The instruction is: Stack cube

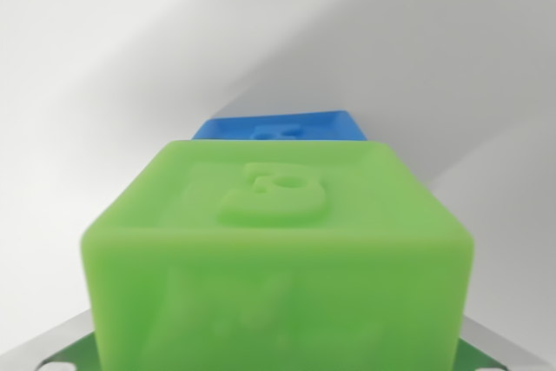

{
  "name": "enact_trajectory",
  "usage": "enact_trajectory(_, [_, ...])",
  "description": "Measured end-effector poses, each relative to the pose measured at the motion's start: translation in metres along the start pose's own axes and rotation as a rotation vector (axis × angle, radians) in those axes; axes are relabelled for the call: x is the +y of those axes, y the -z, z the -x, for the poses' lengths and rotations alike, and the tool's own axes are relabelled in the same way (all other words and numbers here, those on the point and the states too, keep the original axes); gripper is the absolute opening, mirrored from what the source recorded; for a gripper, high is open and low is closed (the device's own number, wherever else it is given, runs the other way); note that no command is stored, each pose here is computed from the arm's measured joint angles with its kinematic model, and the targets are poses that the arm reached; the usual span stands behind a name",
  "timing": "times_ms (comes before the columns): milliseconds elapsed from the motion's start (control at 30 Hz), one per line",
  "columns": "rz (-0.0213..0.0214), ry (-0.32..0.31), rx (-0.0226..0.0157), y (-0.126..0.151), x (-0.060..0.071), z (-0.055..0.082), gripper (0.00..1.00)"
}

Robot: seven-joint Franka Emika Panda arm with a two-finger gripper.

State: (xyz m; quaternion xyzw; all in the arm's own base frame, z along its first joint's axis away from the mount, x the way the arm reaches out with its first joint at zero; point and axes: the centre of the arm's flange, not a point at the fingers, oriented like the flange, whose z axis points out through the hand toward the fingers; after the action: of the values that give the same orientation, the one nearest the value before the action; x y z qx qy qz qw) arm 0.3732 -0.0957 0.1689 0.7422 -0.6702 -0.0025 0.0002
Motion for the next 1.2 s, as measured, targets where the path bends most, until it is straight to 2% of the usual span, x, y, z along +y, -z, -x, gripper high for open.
enact_trajectory(1000, [-0.0001,0.000,0.0002,0.0005,-0.0002,0.0001,1.00])
enact_trajectory(1200, [-0.0031,-0.001,0.0020,0.0083,-0.0007,-0.0004,1.00])
